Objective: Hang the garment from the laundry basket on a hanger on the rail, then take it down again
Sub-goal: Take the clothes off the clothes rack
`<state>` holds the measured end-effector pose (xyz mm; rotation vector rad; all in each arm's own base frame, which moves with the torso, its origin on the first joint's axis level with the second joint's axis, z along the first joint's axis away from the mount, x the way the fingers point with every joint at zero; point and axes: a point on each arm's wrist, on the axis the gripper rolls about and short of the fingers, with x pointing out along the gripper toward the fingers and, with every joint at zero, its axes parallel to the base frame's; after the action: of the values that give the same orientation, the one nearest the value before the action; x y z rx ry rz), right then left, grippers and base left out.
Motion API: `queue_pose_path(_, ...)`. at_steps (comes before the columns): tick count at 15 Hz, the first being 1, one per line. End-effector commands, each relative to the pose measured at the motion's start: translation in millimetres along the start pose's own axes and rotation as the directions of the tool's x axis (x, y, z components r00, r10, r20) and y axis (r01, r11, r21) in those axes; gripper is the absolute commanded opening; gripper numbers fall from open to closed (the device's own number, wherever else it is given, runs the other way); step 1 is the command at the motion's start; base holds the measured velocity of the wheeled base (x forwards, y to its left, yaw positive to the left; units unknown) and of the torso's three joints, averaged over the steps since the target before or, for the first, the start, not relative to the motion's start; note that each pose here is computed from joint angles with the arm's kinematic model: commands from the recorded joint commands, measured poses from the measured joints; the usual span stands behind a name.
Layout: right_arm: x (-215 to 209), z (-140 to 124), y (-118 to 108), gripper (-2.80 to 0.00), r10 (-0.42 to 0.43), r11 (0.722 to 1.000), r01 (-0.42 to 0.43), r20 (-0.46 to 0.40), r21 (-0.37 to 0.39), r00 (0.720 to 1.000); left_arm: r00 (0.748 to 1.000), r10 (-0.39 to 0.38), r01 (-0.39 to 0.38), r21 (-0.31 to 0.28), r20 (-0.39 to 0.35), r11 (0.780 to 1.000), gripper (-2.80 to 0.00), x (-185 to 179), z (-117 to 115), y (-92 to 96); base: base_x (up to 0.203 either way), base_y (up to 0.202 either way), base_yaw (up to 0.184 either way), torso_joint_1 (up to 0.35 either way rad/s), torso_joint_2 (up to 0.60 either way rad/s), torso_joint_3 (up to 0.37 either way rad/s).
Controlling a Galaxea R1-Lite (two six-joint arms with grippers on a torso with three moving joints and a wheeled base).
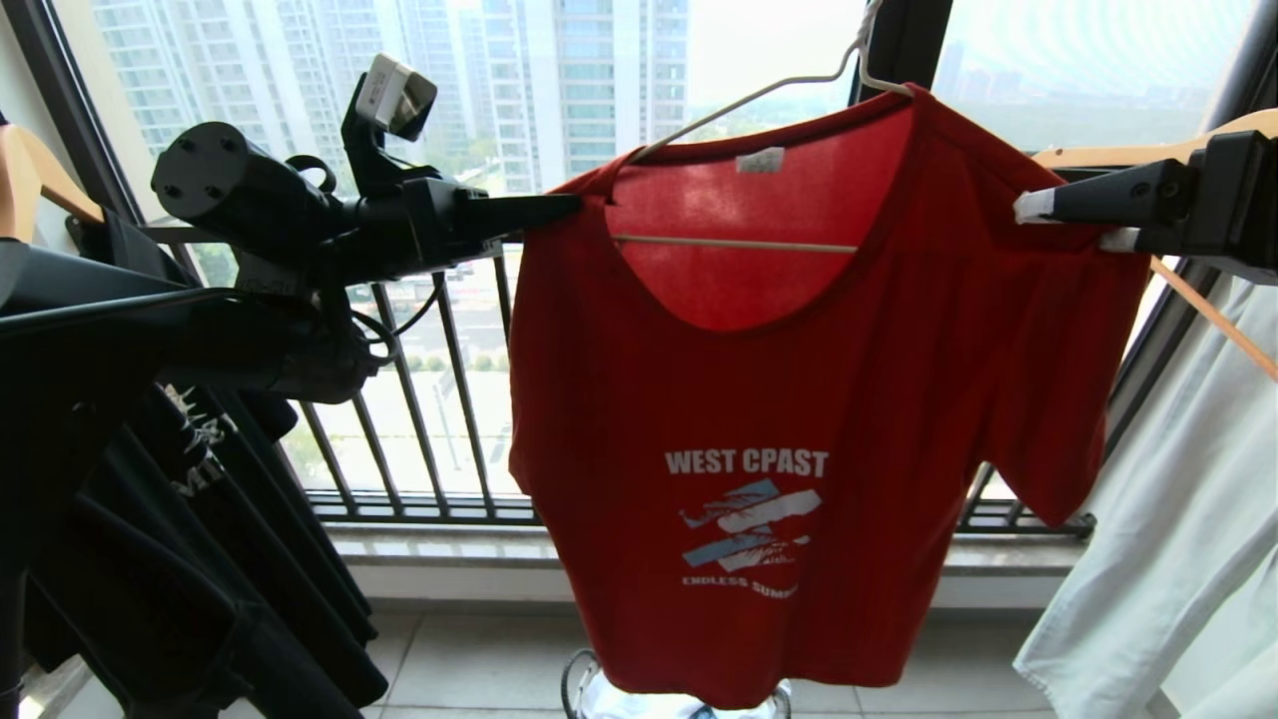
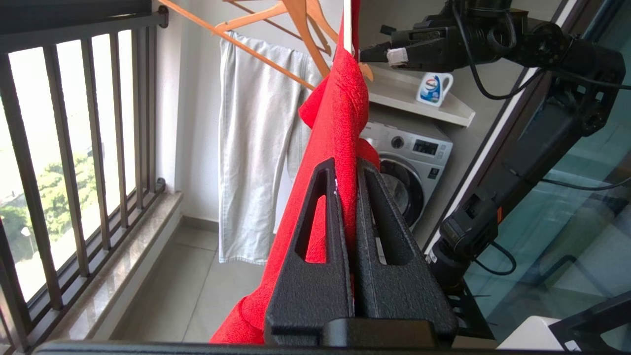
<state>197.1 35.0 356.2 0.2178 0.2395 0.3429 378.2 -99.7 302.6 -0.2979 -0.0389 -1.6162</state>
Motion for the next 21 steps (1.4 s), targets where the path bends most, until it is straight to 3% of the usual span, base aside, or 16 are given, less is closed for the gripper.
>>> queue_pose_path(1, -21, 0, 5, 0.00, 0.014, 1.000, -0.014, 0.035, -0.003, 0.999, 1.000, -0.004, 0.004, -0.004, -0.006, 1.000, -2.80, 0, -2, 1.0, 0.000, 0.000, 0.000, 0.000, 0.00, 0.000)
queue_pose_path(7, -55, -17, 10, 0.00, 0.089, 0.996, -0.089, 0.049, -0.004, 0.995, 1.000, -0.001, 0.001, -0.015, -0.007, 1.000, -2.80, -1, -5, 4.4, 0.000, 0.000, 0.000, 0.000, 0.00, 0.000)
queue_pose_path(12, -56, -31, 8, 0.00, 0.097, 0.995, -0.097, 0.036, -0.011, 0.995, 1.000, 0.001, -0.001, -0.024, -0.008, 1.000, -2.80, -1, -10, 8.5, 0.000, 0.000, 0.000, 0.000, 0.00, 0.000)
queue_pose_path(13, -56, -32, 8, -2.80, 0.098, 0.995, -0.098, 0.033, -0.015, 0.995, 1.000, 0.001, -0.002, -0.026, -0.009, 1.000, -2.80, -1, -10, 9.0, 0.000, 0.000, 0.000, 0.000, 0.00, 0.000)
queue_pose_path(16, -54, -32, 7, -2.80, 0.097, 0.995, -0.097, 0.027, -0.015, 0.995, 1.000, 0.001, -0.001, -0.023, -0.008, 1.000, -2.80, -1, -10, 8.8, 0.000, 0.000, 0.000, 0.000, 0.00, 0.000)
queue_pose_path(17, -54, -32, 7, -2.80, 0.097, 0.995, -0.096, 0.027, -0.015, 0.995, 1.000, 0.001, -0.001, -0.023, -0.008, 1.000, -2.11, -1, -10, 8.8, 0.000, 0.000, 0.000, 0.000, 0.00, 0.000)
queue_pose_path(18, -54, -32, 7, -2.80, 0.096, 0.995, -0.096, 0.026, -0.016, 0.995, 1.000, 0.000, -0.001, -0.021, -0.008, 1.000, 0.00, -1, -9, 8.6, 0.000, 0.000, 0.000, 0.000, 0.00, 0.000)
queue_pose_path(21, -55, -31, 7, -2.80, 0.098, 0.995, -0.097, 0.032, -0.029, 0.995, 1.000, 0.000, 0.000, -0.020, -0.008, 1.000, 0.00, -1, -8, 8.1, 0.000, 0.000, 0.000, 0.000, 0.00, 0.000)
